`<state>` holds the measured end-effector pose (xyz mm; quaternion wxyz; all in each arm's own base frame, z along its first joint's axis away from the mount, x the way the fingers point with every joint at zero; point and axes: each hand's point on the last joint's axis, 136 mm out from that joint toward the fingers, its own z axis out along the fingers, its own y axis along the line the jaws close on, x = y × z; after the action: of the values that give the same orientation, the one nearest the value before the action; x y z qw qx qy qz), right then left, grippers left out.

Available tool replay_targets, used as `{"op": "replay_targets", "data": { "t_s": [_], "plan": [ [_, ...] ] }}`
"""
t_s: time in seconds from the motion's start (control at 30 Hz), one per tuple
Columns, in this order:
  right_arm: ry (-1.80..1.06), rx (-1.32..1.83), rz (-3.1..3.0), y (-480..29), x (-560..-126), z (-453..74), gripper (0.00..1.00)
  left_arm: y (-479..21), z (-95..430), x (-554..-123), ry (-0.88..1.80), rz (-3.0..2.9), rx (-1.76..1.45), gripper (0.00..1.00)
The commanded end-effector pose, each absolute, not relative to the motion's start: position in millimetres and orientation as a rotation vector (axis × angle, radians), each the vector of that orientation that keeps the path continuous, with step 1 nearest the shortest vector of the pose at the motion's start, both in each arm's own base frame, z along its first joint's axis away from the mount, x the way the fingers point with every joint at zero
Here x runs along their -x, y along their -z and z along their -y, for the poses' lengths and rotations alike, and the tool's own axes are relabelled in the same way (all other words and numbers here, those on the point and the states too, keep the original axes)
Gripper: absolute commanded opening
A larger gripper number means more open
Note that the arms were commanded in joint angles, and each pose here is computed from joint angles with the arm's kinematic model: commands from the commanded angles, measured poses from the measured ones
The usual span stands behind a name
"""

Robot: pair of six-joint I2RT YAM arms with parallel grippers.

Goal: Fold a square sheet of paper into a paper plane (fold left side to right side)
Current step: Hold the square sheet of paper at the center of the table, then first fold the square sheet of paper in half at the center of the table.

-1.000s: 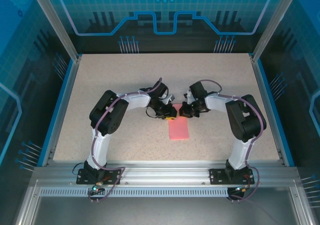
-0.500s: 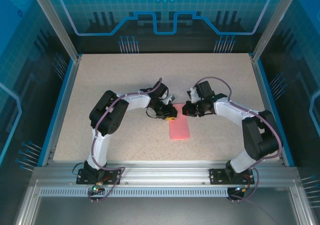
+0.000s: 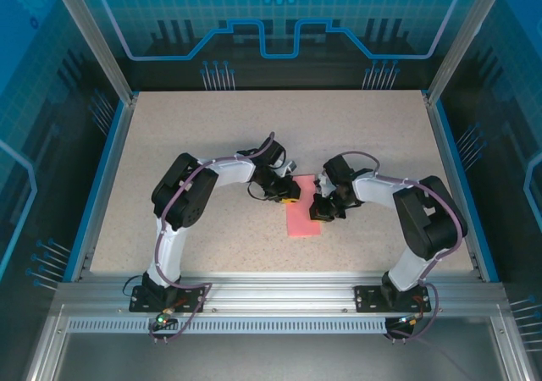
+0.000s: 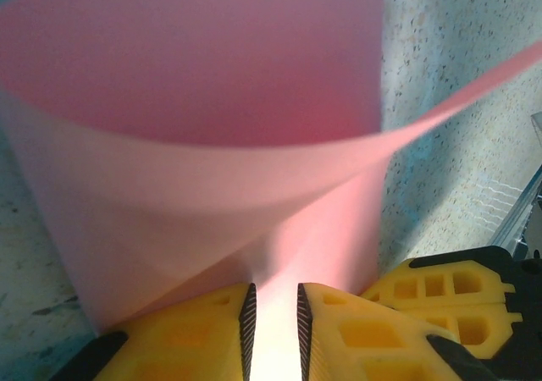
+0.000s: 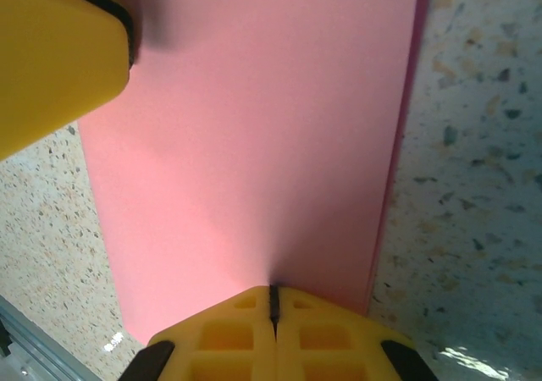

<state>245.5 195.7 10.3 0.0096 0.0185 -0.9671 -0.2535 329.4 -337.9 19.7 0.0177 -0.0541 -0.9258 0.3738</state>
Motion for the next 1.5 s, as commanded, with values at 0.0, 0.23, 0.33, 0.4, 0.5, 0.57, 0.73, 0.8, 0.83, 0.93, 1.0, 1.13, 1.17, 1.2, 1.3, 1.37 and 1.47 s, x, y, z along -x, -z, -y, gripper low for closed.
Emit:
{"op": "replay_targets", "data": {
  "t_s": [0.0,0.23,0.33,0.4,0.5,0.57,0.73,0.8,0.83,0.93,1.0,1.13,1.17,1.2,1.3,1.37,1.47],
  "plan": [
    [0.617,-0.013,2.947,11,-221,-180,0.01,-9,336,-325,-1.062,2.891,0.149,0.24],
    [0.508,-0.011,2.941,19,-211,-167,0.00,-10,328,-348,-1.058,2.956,0.154,0.24],
    [0.489,-0.010,2.938,21,-208,-164,0.00,-10,323,-358,-1.062,2.985,0.145,0.24],
    [0.476,-0.007,2.936,22,-206,-161,0.00,-11,320,-364,-1.073,2.998,0.135,0.24],
    [0.459,-0.007,2.936,23,-204,-158,0.00,-14,318,-373,-1.089,3.020,0.132,0.25],
    [0.450,-0.007,2.936,23,-204,-157,0.00,-16,317,-379,-1.095,3.034,0.132,0.25],
    [0.439,-0.002,2.938,23,-203,-154,0.00,-16,315,-392,-1.104,3.051,0.112,0.25],
    [0.429,-0.006,2.934,24,-201,-153,0.00,-15,314,-398,-1.111,3.056,0.101,0.25],
    [0.428,-0.005,2.934,24,-200,-152,0.00,-16,314,-401,-1.115,3.059,0.093,0.25],
    [0.423,-0.003,2.931,25,-199,-151,0.00,-18,313,-411,-1.128,3.067,0.078,0.25],
    [0.422,0.000,2.931,26,-198,-151,0.00,-19,312,-417,-1.133,3.075,0.065,0.25],
    [0.422,0.001,2.932,25,-198,-150,0.00,-20,310,-429,-1.152,3.082,0.036,0.25],
    [0.419,0.001,2.934,25,-198,-150,0.00,-21,311,-431,-1.160,3.081,0.035,0.25],
    [0.418,0.004,2.933,25,-197,-149,0.00,-21,312,-433,-1.164,3.083,0.034,0.25],
    [0.417,0.011,2.935,25,-197,-149,0.00,-20,312,-438,-1.162,3.088,0.024,0.25],
    [0.437,0.026,2.937,25,-198,-151,0.00,-18,311,-439,-1.162,3.087,0.017,0.25],
    [0.500,0.053,2.938,23,-201,-157,0.00,-24,310,-441,-1.174,3.097,0.020,0.25]
  ]
}}
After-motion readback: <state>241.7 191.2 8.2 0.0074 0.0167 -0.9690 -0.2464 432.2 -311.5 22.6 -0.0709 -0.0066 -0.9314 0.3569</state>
